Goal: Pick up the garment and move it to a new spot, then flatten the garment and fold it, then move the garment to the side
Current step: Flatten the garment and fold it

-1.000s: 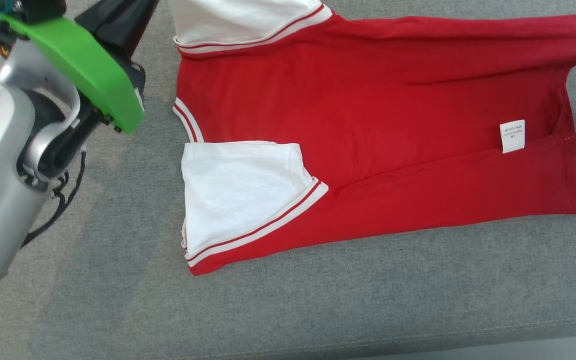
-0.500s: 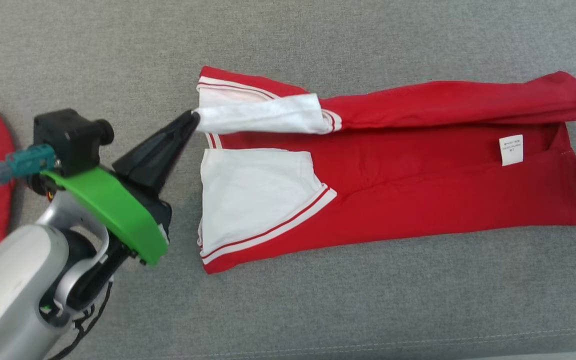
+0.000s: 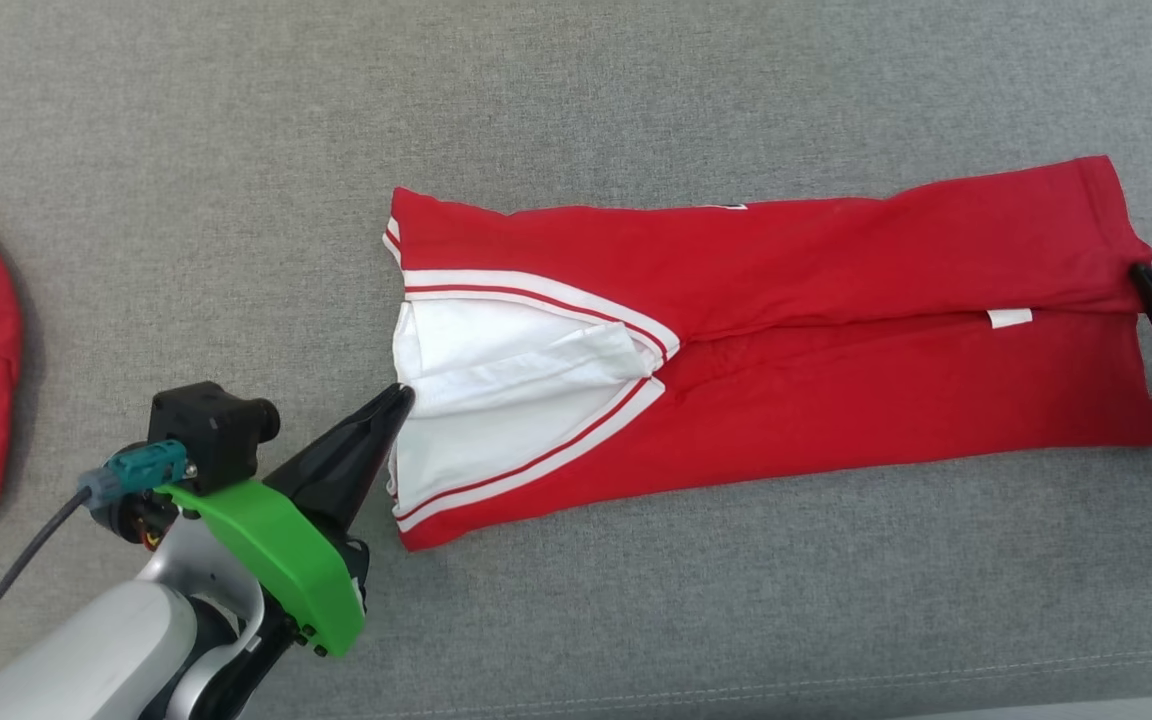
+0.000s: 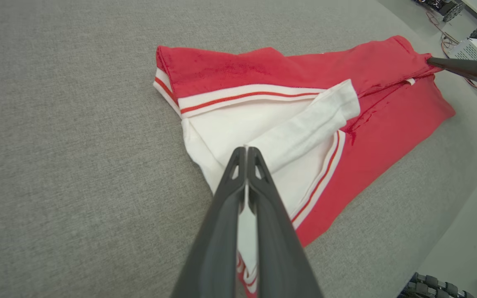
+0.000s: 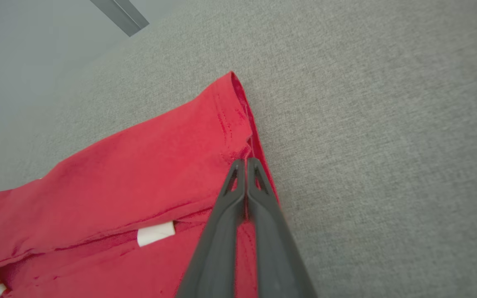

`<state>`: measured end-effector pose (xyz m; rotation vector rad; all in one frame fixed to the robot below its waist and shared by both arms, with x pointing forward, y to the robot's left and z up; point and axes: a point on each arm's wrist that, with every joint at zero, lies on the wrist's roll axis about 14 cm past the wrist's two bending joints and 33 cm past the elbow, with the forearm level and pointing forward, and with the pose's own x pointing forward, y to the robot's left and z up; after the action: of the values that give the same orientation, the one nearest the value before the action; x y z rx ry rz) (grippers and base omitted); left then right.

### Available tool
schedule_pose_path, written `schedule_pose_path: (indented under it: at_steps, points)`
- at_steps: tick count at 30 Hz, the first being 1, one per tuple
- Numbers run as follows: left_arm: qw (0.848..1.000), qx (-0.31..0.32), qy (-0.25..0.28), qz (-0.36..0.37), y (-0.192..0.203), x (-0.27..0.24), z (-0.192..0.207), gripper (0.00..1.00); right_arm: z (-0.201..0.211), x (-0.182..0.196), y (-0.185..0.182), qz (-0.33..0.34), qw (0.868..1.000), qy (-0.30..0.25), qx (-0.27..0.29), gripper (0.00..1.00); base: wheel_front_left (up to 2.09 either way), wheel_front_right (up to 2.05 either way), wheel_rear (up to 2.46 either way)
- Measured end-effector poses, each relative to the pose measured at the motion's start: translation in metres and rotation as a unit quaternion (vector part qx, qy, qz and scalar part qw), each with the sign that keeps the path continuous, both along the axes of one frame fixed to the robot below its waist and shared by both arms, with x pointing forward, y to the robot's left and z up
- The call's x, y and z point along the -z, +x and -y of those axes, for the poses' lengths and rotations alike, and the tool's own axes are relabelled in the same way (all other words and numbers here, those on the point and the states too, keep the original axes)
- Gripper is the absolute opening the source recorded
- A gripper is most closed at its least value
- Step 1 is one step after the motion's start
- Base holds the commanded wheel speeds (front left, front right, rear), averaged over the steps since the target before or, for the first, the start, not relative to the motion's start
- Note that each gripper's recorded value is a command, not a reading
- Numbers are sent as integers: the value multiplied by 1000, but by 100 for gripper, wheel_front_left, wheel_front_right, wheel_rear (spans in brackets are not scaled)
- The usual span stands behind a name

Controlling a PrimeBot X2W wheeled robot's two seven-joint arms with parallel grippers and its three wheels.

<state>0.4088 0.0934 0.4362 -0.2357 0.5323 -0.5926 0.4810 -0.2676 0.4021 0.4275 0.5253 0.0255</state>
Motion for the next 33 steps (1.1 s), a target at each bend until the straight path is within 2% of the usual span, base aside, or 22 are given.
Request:
schedule_pose_path:
  at_steps: [4,11,15,16,17,18,19,20,26,29,33]
  points:
    - [1000,-1,3,-9,-3,13,3,0,-3,9,-3,-14,1000,-3,-4,0,0,0,0]
    - [1000,-17,2,8,6,7,-2,0,-3,-1,-3,0,1000,-2,-5,0,0,0,0]
    - [1000,-14,7,-10,-2,16,3,0,-3,5,-11,-13,1000,-2,-4,0,0,0,0]
    - [1000,-15,8,-16,-4,20,3,0,-4,6,-12,-15,1000,-1,-4,4,0,0,0]
    - [1000,-16,9,-19,-5,23,3,6,-5,8,-13,-17,1000,-2,-4,45,0,0,0]
    - [1000,-20,11,-18,-5,24,3,25,-5,8,-13,-18,1000,-3,-4,86,0,0,0]
    - [1000,-24,12,-13,-4,24,3,46,-4,7,-13,-17,1000,-5,-2,100,0,0,0]
    - [999,-30,10,-7,-3,22,3,100,-2,5,-13,-11,1000,-9,1,100,0,0,0]
    - [995,-87,10,58,2,5,-7,100,7,-27,-13,68,994,-89,-12,100,0,0,0]
    - [986,-130,7,103,3,-9,-15,100,4,-48,-17,129,981,-140,-25,100,0,0,0]
    - [976,-177,-8,126,0,-21,-20,100,-2,-67,-25,190,963,-186,-34,100,0,0,0]
